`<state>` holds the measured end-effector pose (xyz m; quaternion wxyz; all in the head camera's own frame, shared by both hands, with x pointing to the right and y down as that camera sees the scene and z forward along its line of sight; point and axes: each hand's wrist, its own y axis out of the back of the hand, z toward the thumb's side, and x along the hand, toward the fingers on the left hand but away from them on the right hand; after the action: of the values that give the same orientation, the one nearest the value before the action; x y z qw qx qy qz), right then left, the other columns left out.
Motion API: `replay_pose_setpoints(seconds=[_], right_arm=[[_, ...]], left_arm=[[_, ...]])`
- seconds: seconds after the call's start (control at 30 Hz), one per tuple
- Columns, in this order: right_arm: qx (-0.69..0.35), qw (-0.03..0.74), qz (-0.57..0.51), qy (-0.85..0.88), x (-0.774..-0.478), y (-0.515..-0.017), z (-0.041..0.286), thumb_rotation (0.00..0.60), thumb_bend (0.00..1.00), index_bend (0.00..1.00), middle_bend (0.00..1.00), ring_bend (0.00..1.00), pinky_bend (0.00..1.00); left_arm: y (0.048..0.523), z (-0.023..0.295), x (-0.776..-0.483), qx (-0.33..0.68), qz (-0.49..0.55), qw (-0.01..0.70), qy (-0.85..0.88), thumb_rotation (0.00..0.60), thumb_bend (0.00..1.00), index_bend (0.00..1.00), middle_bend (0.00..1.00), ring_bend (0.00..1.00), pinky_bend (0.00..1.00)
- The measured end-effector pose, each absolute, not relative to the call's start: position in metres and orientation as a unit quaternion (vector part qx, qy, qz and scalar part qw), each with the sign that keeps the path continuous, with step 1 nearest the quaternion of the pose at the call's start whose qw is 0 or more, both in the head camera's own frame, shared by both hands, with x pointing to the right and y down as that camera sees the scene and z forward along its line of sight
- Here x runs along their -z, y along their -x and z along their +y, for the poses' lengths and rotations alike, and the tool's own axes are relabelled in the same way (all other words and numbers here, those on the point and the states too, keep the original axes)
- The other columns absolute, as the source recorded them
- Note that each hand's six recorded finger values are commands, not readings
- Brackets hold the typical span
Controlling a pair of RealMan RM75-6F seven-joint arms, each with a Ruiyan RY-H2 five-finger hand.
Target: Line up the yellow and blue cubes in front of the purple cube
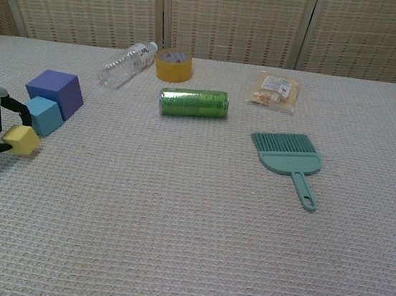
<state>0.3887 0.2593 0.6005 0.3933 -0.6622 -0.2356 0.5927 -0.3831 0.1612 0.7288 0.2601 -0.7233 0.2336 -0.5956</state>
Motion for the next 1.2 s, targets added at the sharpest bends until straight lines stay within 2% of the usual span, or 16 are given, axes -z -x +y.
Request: replay_pose_setpoints(seconds=[0.27, 0.47, 0.8, 1.2], right_arm=[[-0.593, 0.395, -0.241, 0.659, -0.598, -0.390, 0.260, 0.600, 0.03, 0.00, 0.00, 0.00, 0.00], [-0.595, 0.394, -0.235, 0.660, -0.602, -0.387, 0.260, 0.600, 0.03, 0.00, 0.00, 0.00, 0.00], [-0.593, 0.395, -0.238, 0.660, -0.599, -0.388, 0.261, 0.600, 0.03, 0.00, 0.00, 0.00, 0.00], [-0.591, 0.395, -0.239, 0.662, -0.597, -0.388, 0.261, 0.600, 0.03, 0.00, 0.00, 0.00, 0.00]], left_arm=[[0.396, 0.156, -0.739, 0.611, 0.236, 0.252, 0.712, 0.600, 0.38, 0.51, 1.00, 1.00, 1.00], [0.393, 0.155, -0.738, 0.605, 0.235, 0.257, 0.716, 0.600, 0.38, 0.42, 1.00, 1.00, 1.00], [0.395, 0.156, -0.739, 0.608, 0.232, 0.260, 0.713, 0.600, 0.37, 0.34, 1.00, 1.00, 1.00], [0.395, 0.160, -0.727, 0.603, 0.240, 0.278, 0.708, 0.600, 0.37, 0.39, 1.00, 1.00, 1.00]])
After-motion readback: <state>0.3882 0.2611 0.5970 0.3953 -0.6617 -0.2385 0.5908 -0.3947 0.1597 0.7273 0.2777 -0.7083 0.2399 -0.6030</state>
